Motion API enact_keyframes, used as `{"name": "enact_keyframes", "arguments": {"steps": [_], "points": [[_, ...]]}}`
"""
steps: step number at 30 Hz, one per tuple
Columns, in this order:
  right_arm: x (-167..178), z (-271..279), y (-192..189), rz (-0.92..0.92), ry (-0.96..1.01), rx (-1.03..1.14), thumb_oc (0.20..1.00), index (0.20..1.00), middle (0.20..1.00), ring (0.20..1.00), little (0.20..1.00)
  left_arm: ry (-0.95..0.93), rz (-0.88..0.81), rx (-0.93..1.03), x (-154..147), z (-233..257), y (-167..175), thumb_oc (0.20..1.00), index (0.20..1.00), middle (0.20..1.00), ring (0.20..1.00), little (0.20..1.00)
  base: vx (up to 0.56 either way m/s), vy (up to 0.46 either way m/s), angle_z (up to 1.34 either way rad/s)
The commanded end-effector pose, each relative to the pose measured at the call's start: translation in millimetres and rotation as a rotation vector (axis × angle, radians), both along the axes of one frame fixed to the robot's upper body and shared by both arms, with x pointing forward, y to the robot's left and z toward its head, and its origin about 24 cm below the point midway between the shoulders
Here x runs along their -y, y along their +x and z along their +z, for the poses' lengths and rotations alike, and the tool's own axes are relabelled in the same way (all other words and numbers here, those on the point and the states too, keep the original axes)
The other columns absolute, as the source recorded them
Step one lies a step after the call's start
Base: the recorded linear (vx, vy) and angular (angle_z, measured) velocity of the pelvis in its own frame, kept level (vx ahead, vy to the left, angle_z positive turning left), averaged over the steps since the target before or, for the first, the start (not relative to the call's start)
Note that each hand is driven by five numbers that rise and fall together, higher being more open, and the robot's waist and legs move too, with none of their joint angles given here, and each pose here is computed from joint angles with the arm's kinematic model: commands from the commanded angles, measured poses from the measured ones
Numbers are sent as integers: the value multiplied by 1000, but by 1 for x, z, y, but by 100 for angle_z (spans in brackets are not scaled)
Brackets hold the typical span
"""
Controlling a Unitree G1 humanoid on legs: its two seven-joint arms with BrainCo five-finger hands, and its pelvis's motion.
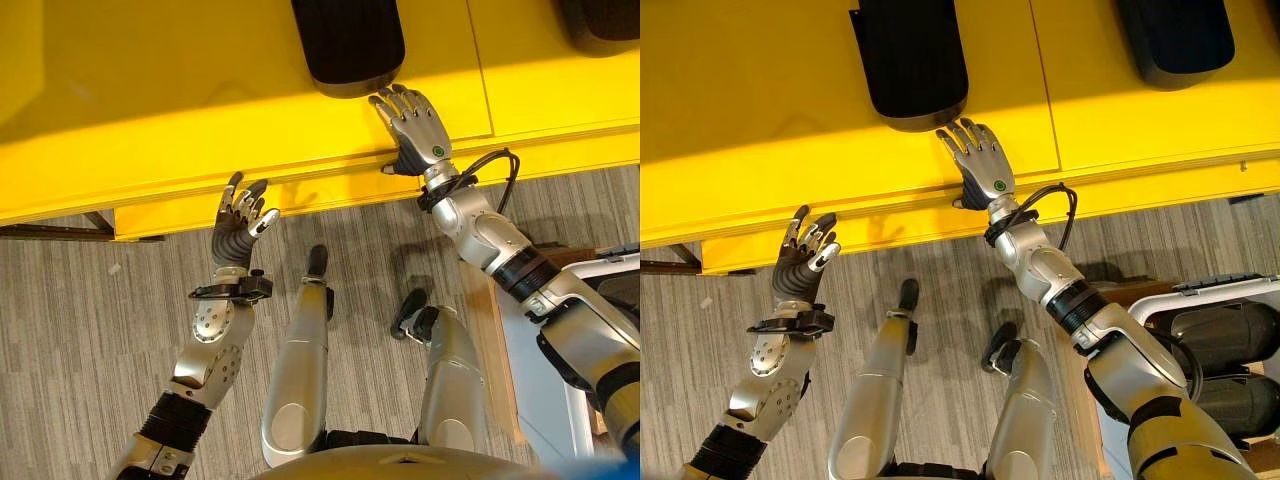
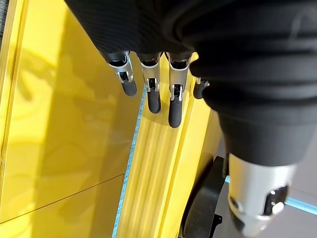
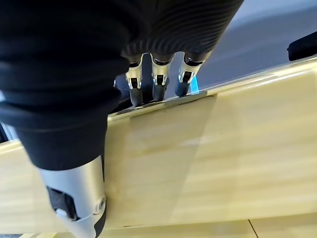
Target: Move parts from the plastic box to the shelf.
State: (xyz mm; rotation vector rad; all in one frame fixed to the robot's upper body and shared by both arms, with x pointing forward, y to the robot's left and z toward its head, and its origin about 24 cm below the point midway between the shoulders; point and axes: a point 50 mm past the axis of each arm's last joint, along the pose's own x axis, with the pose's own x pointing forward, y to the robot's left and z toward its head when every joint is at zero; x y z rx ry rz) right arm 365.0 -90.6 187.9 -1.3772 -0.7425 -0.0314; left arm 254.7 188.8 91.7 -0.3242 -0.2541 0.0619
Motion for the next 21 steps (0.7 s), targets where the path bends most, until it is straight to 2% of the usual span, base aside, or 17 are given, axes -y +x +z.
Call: {"name": "enact_keyframes", "arguments": {"steps": [1, 11, 21], "points": [[-56, 61, -9, 209, 99, 101, 1000, 1000, 1000, 1000, 1000, 6, -32, 82, 6, 16, -4, 1000, 1000, 1000, 1000, 1000, 0, 0, 0], [-23, 45, -17, 182, 102, 84, 1000, 1000, 1000, 1000, 1000, 5, -15, 76, 6, 15, -4, 1000, 1000, 1000, 1000, 1000, -1, -1, 0], [17, 11, -47, 196, 229, 16, 1000, 1000, 1000, 1000, 1000, 24, 15, 79, 1, 15, -6, 1000, 1000, 1000, 1000, 1000, 0, 0, 0]]}}
